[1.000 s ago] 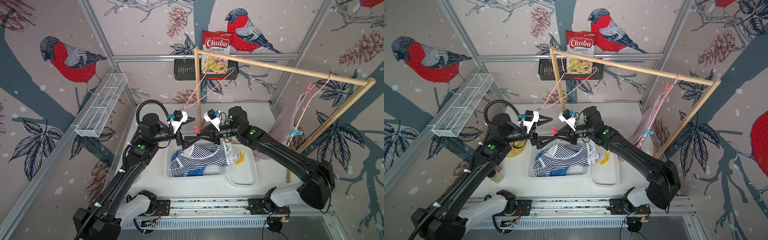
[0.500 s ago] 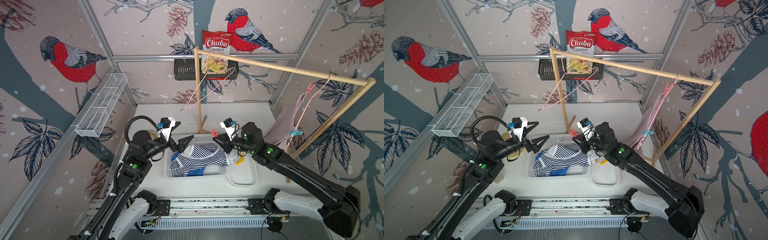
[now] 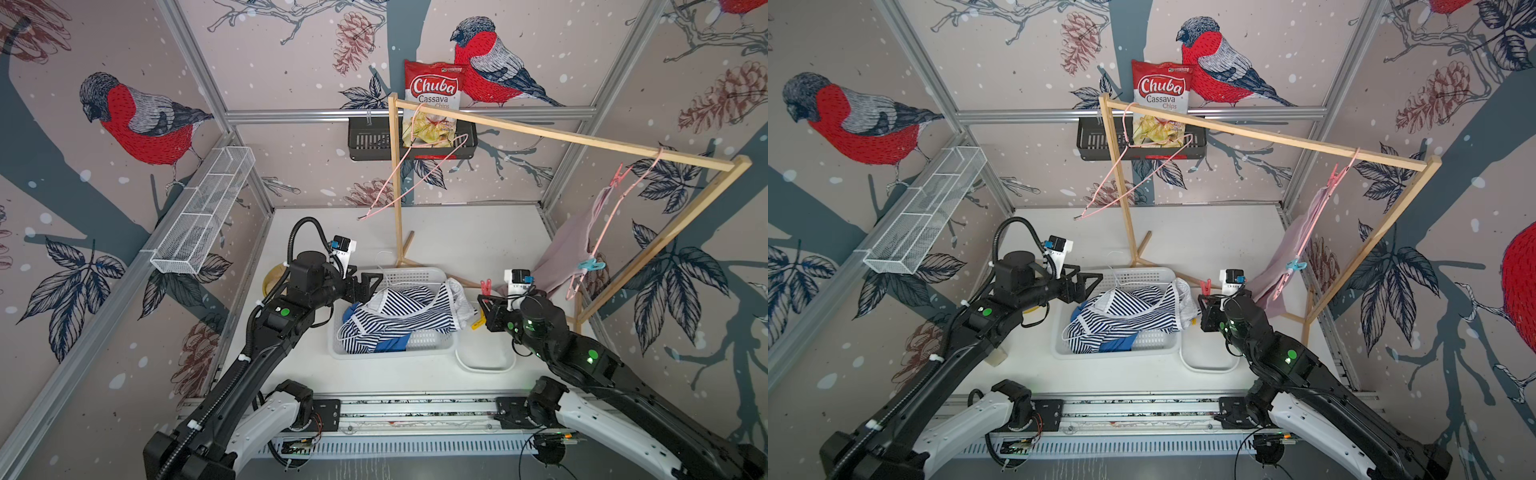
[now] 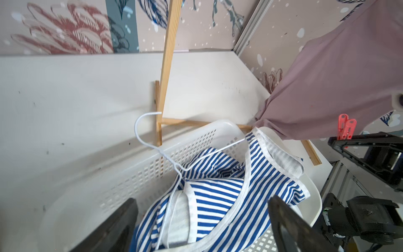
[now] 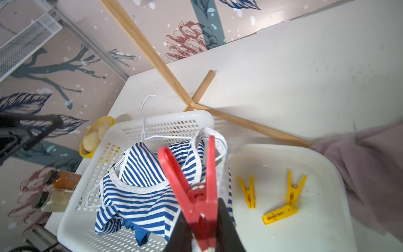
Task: Remove the clothespins securing tank tops to the hanger
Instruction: Place the clothespin in the storage box, then pick up the hanger from the basket.
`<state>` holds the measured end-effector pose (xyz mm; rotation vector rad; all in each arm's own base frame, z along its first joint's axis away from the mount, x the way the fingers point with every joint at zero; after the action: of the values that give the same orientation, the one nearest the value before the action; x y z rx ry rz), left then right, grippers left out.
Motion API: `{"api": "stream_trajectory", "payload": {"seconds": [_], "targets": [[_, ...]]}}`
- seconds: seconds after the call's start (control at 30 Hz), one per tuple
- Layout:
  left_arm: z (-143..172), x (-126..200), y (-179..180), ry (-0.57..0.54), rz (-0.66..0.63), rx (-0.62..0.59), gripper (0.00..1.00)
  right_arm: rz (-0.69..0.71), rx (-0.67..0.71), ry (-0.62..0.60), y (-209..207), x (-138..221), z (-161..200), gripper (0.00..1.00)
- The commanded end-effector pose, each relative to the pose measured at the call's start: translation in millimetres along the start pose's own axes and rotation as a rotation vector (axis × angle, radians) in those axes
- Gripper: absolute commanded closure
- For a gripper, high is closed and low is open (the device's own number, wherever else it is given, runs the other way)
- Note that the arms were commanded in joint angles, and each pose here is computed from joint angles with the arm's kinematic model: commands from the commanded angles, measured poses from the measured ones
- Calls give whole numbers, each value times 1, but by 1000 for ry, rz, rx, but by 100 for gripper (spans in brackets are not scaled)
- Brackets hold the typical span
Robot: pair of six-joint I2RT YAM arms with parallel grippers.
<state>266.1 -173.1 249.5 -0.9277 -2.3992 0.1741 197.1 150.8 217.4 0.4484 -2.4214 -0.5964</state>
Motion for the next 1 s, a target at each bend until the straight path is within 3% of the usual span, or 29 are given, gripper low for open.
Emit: {"api": "stream_trajectory", "payload": {"seconds": [0.0,0.43,0.57,0.83,0.97], "targets": [[16,-6,10,53,-44,98,12,97,-76,68,-22,-7,21,100],[56,-52,37,186,-195,133,21,268,-187,214,-78,-31,66,100],[61,-63,39,203,-194,141,24,237,-211,247,-78,-40,69,100],[52,-78,51,164,-246,146,30,252,-196,270,-87,-63,76,84],[46,-88,46,132,-191,145,34,276,-192,286,-92,-72,73,77]]}}
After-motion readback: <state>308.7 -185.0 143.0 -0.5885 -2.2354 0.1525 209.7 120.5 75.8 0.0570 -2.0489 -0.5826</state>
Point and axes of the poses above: each gripper's point midway between its finger pads, its own x axis back along the fingers, its own y axis along the line the jaws close on, z = x × y, the point moved 1 cm from there along x, back along the fingers, and after that the axes turned 6 degrees about -x, right-handed, at the moved point
